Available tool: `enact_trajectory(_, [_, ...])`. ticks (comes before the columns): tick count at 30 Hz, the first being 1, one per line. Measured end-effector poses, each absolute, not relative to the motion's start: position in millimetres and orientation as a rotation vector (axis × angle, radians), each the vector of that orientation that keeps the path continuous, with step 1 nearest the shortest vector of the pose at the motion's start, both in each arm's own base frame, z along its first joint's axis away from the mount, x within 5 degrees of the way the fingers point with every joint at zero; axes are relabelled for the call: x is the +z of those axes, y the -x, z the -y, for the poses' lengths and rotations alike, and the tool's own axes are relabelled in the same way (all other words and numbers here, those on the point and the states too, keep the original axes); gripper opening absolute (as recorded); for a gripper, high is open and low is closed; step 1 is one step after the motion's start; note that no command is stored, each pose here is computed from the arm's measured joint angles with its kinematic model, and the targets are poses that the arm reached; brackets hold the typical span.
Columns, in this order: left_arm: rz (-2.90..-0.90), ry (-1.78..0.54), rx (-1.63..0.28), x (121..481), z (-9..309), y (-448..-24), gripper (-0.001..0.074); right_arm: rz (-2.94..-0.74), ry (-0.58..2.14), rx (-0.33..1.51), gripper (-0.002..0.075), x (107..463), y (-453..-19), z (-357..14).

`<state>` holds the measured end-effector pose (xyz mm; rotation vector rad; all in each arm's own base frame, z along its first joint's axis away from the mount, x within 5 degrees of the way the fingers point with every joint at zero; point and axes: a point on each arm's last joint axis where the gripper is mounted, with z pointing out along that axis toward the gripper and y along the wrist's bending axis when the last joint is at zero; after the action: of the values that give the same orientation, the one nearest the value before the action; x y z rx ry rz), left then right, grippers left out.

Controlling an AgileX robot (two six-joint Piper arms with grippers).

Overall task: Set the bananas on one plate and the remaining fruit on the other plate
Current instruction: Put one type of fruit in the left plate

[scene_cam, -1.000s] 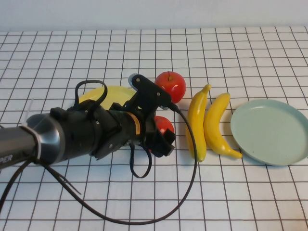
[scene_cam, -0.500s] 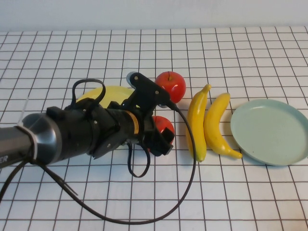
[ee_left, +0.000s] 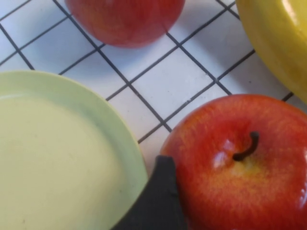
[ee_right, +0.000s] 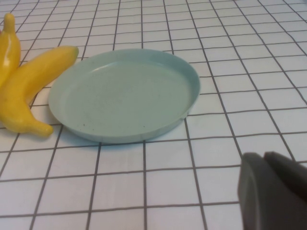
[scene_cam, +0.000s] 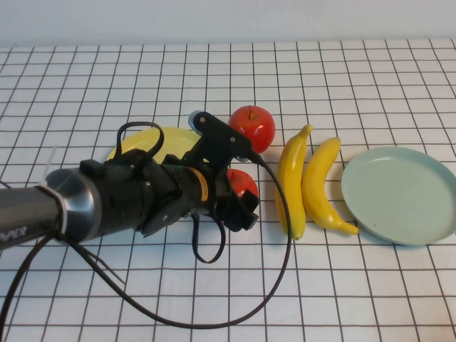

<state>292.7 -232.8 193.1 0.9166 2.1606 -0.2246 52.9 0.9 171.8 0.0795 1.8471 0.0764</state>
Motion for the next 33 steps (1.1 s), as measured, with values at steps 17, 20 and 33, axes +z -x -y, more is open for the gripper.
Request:
enact_trajectory(17, [-1.977, -0.914, -0.176, 258.0, 212.6, -282.1, 0.0575, -1.847, -0.08, 0.076, -0.0016, 171.8, -52.9, -0.9])
enact_trajectory(20, [-1.967, -0.831, -0.151, 273.8, 192.1, -288.2, 0.0575, -1.847, -0.08, 0.076, -0.0016, 171.8, -52.9, -0.9])
enact_trajectory(33, [-2.266, -0.494, -0.042, 215.8, 124.4, -341.6, 0.0594, -1.847, -0.08, 0.076, -0.0016, 171.8, -52.9, -0.9])
